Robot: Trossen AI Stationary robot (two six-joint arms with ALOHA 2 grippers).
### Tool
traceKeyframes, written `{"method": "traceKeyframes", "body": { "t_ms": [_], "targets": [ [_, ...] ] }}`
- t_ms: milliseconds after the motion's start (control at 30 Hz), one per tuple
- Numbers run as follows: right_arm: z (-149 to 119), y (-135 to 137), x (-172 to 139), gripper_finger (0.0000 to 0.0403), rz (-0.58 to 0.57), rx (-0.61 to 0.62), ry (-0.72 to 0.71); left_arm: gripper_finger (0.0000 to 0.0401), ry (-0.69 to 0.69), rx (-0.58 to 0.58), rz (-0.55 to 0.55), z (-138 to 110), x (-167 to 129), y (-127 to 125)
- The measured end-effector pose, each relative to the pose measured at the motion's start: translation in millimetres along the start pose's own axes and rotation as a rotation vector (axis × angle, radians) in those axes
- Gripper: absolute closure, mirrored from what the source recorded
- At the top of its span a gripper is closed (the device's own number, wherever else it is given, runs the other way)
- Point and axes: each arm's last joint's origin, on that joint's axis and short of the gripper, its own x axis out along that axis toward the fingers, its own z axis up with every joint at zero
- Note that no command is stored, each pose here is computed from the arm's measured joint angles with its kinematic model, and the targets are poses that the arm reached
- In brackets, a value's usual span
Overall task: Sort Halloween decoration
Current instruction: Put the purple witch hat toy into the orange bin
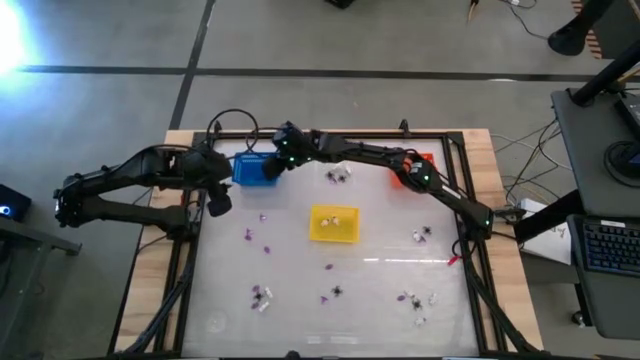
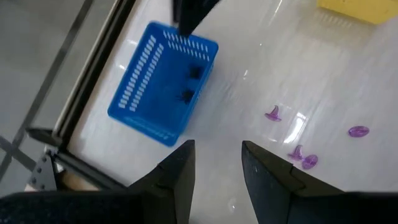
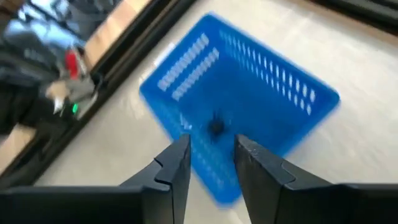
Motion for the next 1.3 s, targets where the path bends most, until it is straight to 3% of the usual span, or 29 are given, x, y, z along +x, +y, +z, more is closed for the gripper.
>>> {"method": "traceKeyframes", "body": {
  "t_ms": [233,500,633,967,1300],
  "targets": [
    [-3.4,13.6,-53.0,0.0288,-0.067,-0.109,0.204,0.0284,0.025,-0.012,0.0,-4.4,-1.6,0.9],
    [-11.1,39.7,-106.0,0.0283,-0.171,-0.21,0.279,0.0249,0.049,-0.003,-0.147,-6.4,3.6,-4.9],
    [-10.7,52.4,-142.3,0.0282,-0.251,-0.246,0.257,0.0238,0.084,0.006,-0.222,-12.1,19.2,-11.8],
    [-0.3,70.1,-225.3,0.0284,-0.291,-0.226,0.123,0.0237,0.097,0.097,-0.404,-29.3,65.3,-40.5],
    [-2.9,70.3,-253.2,0.0284,-0.332,-0.167,0.117,0.0237,0.16,0.187,-0.438,-28.2,77.5,-60.3]
  ]
}}
